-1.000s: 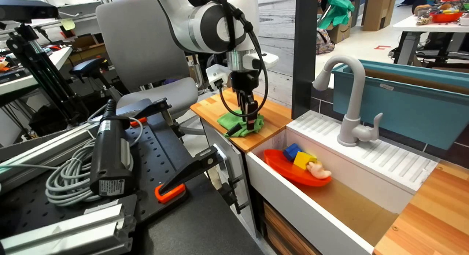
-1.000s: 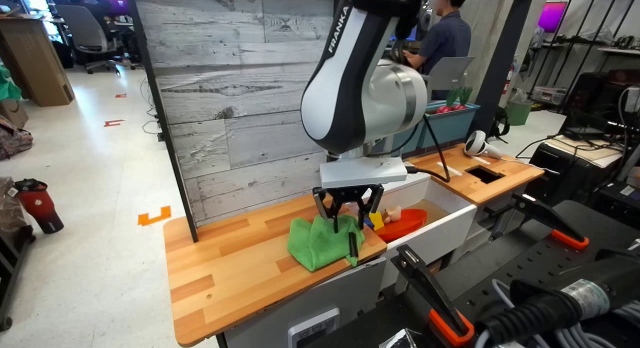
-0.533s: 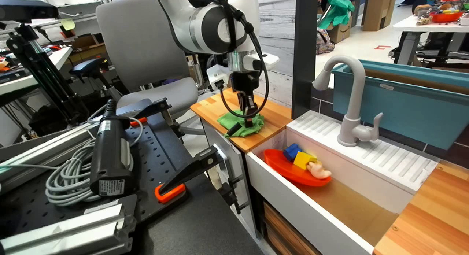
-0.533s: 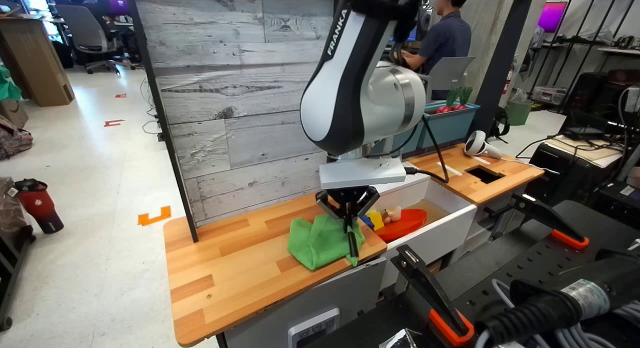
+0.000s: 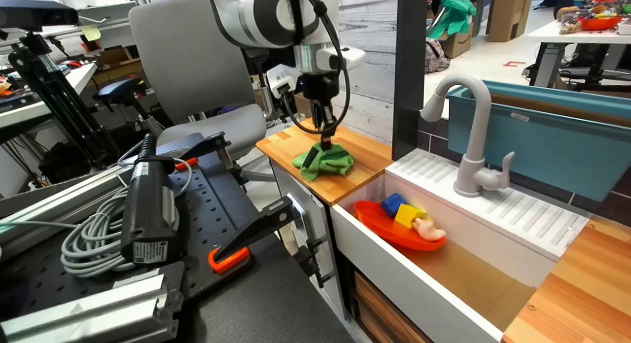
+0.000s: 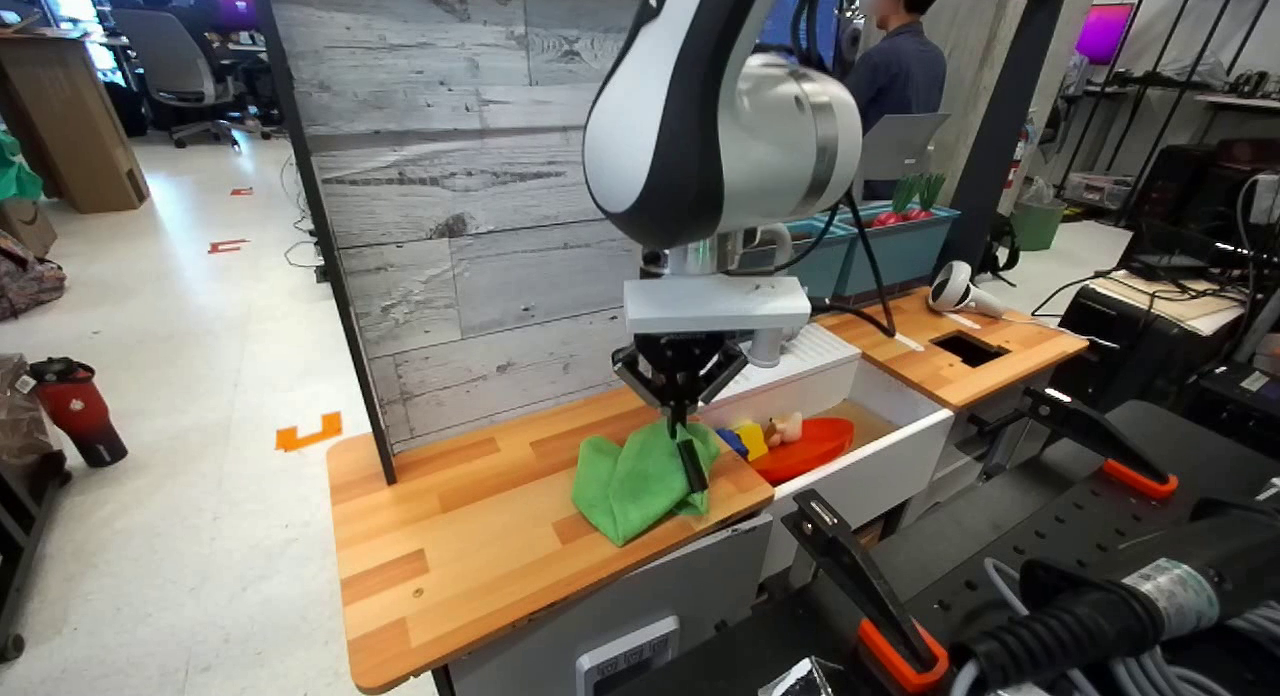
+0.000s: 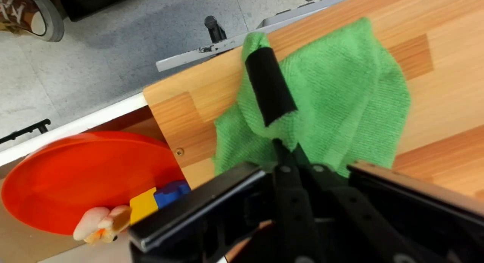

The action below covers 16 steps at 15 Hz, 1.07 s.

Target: Pick up the green cloth and put it back down

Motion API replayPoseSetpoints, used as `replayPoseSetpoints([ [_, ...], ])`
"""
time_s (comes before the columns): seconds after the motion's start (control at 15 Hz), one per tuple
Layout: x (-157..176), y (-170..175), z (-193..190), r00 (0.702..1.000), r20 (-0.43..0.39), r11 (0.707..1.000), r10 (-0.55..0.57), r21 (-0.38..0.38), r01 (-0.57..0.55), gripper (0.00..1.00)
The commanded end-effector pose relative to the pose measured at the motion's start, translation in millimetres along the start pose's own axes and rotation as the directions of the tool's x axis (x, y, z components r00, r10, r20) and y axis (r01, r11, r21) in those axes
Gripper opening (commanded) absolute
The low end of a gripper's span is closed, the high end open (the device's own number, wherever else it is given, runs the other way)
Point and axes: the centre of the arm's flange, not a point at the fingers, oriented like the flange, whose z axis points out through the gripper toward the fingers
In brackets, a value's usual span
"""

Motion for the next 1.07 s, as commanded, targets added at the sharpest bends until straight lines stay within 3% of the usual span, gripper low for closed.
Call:
replayPoseSetpoints([
  [0.0,-33.6,-8.6,-71.9,0.998,-0.055,0.996,-0.037,0.075,0.041,0.0],
  [0.53,-77.2,-38.3,-212.0,0.972,-0.23,0.966,-0.048,0.236,0.103,0.0],
  [1.0,-107.9,-2.6,-289.0,0.947,-0.319,0.916,0.029,0.388,0.102,0.0],
])
